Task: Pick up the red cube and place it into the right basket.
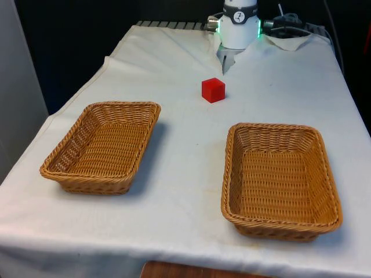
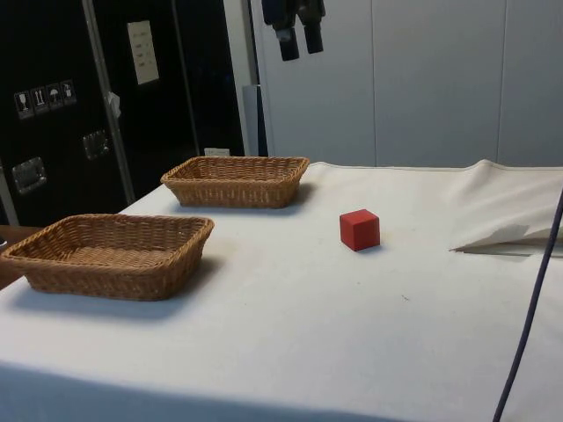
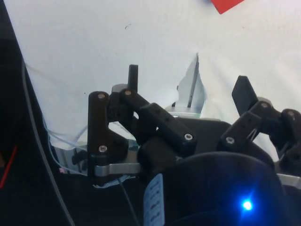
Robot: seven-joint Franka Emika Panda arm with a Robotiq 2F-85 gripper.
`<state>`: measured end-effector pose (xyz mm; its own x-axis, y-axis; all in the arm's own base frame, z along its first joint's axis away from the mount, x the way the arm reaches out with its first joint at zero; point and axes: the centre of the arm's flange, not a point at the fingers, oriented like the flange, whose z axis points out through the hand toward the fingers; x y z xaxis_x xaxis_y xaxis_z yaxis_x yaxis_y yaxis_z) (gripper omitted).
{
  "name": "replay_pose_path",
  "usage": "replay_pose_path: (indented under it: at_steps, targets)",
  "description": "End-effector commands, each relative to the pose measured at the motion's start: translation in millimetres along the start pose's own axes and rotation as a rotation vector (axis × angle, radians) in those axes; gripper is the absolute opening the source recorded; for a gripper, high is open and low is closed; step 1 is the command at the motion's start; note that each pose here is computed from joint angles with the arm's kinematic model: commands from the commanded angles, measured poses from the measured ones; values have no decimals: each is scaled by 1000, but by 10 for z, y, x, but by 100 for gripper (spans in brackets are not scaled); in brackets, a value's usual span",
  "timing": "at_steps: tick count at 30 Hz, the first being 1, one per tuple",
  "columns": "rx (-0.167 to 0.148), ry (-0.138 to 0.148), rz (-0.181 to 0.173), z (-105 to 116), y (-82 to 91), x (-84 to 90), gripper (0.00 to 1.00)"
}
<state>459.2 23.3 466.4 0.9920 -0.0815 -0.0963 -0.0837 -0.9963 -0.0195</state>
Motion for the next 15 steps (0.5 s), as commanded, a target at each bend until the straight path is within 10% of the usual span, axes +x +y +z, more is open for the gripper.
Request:
replay_pose_path:
  at_steps: [1,15]
  targets:
    - [-6,17,8,5,0,-39,100]
    - [7,18,21,123,-9,-240,100]
